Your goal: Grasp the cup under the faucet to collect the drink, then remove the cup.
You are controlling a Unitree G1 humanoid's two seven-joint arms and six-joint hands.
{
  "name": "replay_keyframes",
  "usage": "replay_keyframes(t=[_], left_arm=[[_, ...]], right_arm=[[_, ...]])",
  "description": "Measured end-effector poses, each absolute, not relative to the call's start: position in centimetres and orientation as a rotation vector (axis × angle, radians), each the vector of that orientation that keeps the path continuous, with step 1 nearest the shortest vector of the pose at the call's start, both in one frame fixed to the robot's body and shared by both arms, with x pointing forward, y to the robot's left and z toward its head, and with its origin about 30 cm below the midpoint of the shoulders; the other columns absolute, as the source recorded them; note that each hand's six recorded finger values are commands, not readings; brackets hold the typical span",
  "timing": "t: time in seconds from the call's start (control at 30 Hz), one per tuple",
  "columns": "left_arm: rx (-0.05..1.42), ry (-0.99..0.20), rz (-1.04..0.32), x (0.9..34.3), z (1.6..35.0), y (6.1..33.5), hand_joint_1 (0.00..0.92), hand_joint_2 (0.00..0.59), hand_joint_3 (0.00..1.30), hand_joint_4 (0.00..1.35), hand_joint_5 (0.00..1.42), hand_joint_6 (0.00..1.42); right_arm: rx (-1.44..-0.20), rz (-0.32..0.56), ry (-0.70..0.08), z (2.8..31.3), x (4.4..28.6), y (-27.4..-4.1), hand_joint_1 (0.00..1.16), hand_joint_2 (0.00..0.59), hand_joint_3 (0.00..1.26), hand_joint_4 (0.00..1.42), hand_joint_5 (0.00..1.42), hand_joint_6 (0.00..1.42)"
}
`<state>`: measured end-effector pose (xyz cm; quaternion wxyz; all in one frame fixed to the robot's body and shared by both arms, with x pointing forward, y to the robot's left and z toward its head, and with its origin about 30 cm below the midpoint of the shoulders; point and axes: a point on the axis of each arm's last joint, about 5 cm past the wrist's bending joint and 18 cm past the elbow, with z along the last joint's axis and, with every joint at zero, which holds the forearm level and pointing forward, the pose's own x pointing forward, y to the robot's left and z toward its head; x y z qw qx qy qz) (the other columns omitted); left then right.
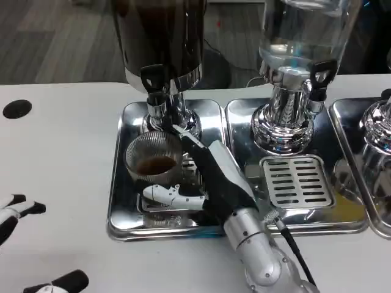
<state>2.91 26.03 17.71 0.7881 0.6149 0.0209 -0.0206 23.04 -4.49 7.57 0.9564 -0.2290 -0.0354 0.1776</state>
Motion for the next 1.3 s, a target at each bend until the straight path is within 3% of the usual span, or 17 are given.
replay_keyframes(t=[0.37, 1.3], left_arm=[[1.324, 0.058, -0.042, 2.79, 17.62, 26.19, 0.000, 0.071, 0.29, 0.18, 0.25, 0.56], [1.322, 0.066, -0.038, 2.58, 17.64, 26.11, 0.000, 0.078, 0.30, 0.21, 0.27, 0.56]], right_arm=[[-0.471, 0.341, -0.058, 7.19, 23.00, -4.45, 0.68, 0.097, 0.28, 0.25, 0.24, 0.08], [-0.445, 0.304, -0.065, 7.05, 22.13, -5.12, 0.68, 0.105, 0.35, 0.34, 0.33, 0.14]])
